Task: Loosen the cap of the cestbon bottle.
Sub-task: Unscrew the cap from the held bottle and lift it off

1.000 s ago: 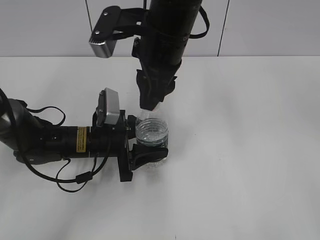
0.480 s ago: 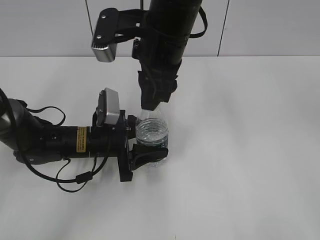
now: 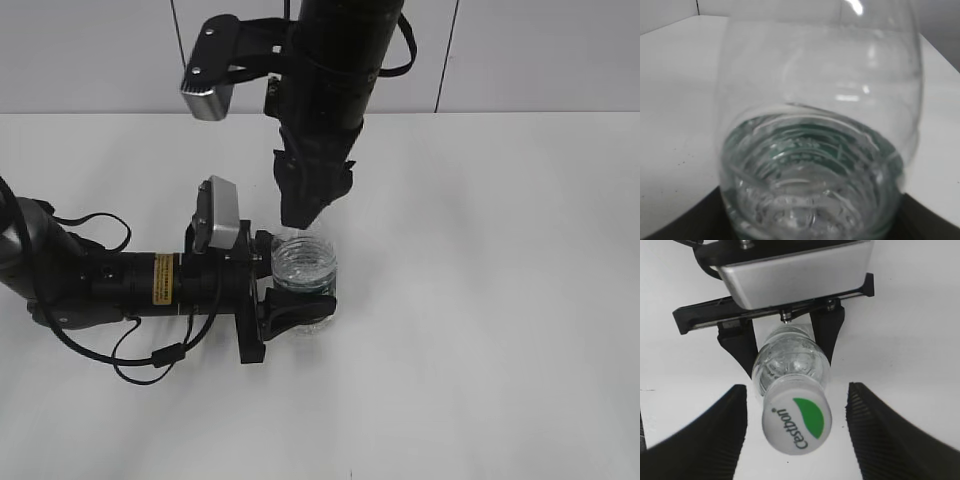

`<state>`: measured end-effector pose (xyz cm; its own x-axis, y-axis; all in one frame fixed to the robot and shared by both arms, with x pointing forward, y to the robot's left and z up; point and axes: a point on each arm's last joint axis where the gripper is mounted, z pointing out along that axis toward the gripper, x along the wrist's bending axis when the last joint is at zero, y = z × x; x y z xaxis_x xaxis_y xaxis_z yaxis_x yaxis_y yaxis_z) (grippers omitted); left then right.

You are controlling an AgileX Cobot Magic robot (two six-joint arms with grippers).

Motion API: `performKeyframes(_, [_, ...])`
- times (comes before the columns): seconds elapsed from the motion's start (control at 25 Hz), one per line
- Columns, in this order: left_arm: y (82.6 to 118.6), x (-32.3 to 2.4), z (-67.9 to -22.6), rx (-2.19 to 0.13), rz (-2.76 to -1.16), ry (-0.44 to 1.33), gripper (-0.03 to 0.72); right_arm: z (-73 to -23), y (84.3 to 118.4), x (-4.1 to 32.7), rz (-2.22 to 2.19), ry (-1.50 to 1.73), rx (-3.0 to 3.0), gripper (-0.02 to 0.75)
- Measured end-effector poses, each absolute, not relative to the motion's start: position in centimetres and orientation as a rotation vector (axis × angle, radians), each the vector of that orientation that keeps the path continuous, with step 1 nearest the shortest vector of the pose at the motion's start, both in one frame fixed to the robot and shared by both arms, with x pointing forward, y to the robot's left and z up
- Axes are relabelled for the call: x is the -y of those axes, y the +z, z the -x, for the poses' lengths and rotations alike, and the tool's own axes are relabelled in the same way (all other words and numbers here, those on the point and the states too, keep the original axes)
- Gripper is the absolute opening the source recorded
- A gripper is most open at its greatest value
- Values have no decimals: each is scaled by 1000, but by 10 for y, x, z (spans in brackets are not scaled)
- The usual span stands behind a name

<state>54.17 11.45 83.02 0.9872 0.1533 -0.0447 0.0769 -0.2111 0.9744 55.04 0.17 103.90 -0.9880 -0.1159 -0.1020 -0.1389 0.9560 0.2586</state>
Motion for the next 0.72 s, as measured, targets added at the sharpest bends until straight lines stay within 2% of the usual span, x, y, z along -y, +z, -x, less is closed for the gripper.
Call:
performKeyframes(0.24, [830,-115,-542,-169,-1786,70,414,-550,1039,-2,73,415,-3038,513])
performKeyframes(0.44, [830,-115,-542,-169,-1786,70,414,-551,1042,-2,-239,435,-3044,594])
performKeyframes(0.72, [830,-115,-542,-168,-1786,69,414,-556,1075,3,-782,506,-2875,599])
